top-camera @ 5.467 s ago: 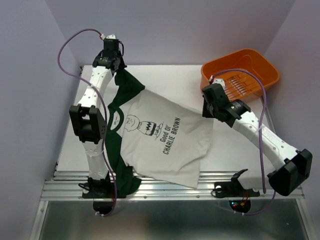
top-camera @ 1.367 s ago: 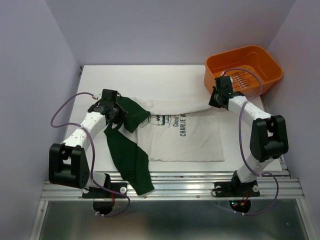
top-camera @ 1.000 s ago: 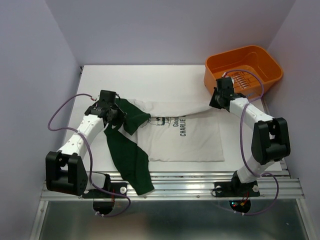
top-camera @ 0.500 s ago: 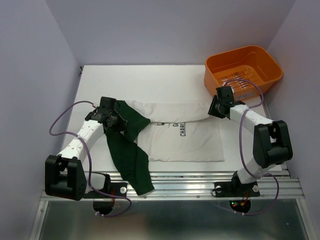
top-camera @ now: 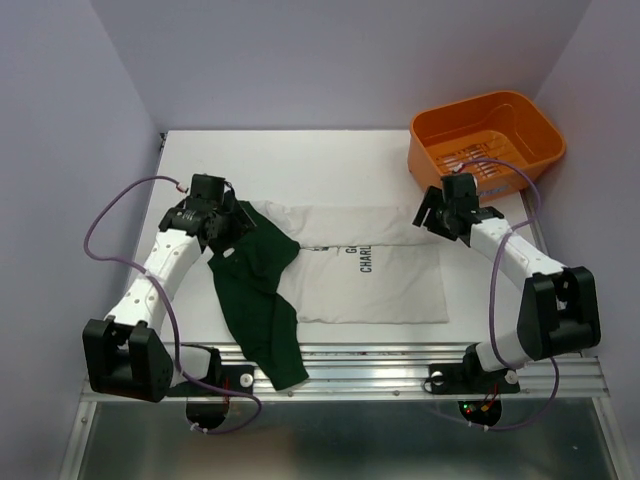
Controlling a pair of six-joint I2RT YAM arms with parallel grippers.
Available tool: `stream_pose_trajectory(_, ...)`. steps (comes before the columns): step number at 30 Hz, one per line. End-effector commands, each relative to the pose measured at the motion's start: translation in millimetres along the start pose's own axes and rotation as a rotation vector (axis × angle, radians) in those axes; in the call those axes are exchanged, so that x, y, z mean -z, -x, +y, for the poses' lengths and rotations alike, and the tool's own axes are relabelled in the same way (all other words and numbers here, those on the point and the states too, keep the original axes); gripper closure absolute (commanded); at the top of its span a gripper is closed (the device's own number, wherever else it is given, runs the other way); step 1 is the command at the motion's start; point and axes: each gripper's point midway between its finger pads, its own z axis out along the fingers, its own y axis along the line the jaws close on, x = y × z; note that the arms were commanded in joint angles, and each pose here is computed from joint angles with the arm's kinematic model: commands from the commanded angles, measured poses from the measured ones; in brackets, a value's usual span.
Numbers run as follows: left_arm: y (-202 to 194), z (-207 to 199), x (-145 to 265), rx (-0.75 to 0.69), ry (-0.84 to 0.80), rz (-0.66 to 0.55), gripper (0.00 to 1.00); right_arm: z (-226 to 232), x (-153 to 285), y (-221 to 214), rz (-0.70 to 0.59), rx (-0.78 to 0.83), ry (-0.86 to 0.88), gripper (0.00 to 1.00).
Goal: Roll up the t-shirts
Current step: Fold the T-shirt at the center of the board.
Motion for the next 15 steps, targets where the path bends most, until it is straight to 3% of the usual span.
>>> stream_pose_trajectory(1, 18.7, 9.7, -8.3, -0.029, 0.061, -0.043, 0.30, 18.5, 17.7, -7.1, 0.002, -0.016, 0.068, 0.30)
stream_pose_trajectory(7, 22.6, 16.9, -40.1, -0.024, 0.050, -0.041, 0.39, 54.7, 18.3, -36.8, 0.046, 0.034, 0.131, 0.31)
stream_pose_trajectory(11, 8.6, 34.1, -52.0, -0.038, 0.101, 0.004, 0.39, 78.3, 15.6, -56.3, 0.081, 0.071, 0.155, 0.31)
stream_pose_trajectory(15, -19.7, 52.1, -45.5, -0.009, 0.100, 0.033, 0.46, 86.9, 13.9, -62.7, 0.092, 0.070, 0.169, 0.31)
